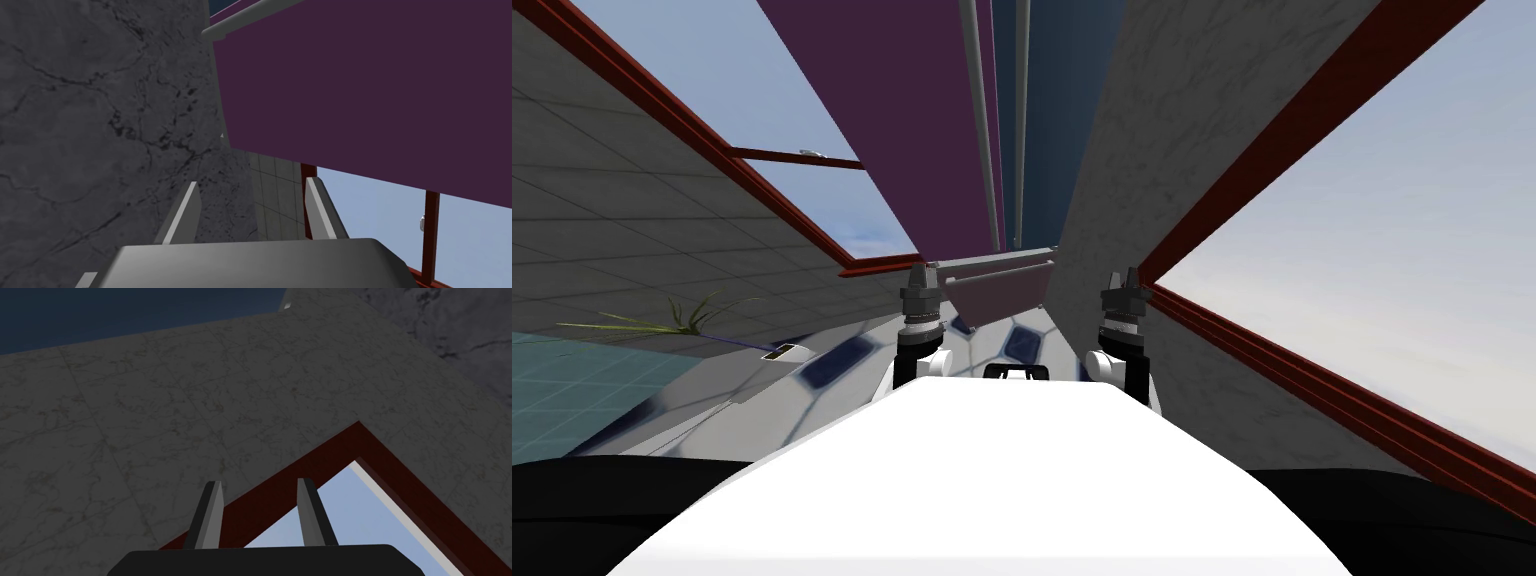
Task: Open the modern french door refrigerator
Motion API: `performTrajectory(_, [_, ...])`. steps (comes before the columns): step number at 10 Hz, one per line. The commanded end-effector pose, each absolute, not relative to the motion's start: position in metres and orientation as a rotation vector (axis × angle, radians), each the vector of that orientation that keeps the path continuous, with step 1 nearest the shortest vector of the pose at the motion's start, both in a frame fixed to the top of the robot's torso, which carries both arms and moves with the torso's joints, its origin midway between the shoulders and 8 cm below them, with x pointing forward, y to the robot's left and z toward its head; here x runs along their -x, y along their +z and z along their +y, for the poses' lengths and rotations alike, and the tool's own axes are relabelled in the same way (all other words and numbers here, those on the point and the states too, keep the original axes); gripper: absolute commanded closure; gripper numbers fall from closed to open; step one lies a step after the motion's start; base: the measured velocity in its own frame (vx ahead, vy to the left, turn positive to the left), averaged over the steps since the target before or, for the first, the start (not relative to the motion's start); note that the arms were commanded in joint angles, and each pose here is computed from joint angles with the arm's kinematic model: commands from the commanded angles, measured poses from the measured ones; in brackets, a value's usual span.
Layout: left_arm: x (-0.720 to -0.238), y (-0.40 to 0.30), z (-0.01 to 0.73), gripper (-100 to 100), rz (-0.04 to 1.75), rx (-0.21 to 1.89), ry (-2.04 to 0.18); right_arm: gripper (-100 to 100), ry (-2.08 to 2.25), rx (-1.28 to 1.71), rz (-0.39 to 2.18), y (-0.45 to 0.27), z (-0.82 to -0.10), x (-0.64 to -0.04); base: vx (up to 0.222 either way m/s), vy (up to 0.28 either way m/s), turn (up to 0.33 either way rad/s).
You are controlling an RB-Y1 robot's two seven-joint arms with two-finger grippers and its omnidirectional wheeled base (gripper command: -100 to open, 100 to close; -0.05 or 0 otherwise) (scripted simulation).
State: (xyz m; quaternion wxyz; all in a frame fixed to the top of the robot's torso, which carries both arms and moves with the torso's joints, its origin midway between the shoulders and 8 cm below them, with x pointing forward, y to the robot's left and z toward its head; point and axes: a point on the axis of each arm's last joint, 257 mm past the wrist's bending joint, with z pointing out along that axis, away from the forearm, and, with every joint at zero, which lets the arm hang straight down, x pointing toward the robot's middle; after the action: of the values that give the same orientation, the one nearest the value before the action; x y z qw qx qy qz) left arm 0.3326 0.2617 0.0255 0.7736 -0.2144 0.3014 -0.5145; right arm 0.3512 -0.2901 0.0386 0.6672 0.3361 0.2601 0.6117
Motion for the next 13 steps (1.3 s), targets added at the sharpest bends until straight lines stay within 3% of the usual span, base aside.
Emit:
performTrajectory(1, [-0.333, 0.026, 0.262, 0, 0.653, 0.464, -1.114, 0, 1.38, -0.758, 0.587, 0.039, -0.29, -0.351, 0.0, 0.0, 0.0])
performTrajectory(2, [-0.333, 0.026, 0.262, 0, 0.653, 0.464, -1.114, 0, 1.38, -0.758, 0.587, 0.039, -0.29, -0.351, 0.0, 0.0, 0.0])
performTrajectory(3, [-0.335, 0.016, 0.261, -100, 0.682, 0.447, -1.119, 0, 1.38, -0.758, 0.587, 0.039, -0.29, -0.351, 0.051, -0.001, 0.019])
performTrajectory(13, [-0.347, -0.057, 0.284, -100, 0.773, 0.453, -1.13, 0, 1.38, -0.759, 0.587, 0.038, -0.29, -0.351, 0.113, 0.013, 0.019])
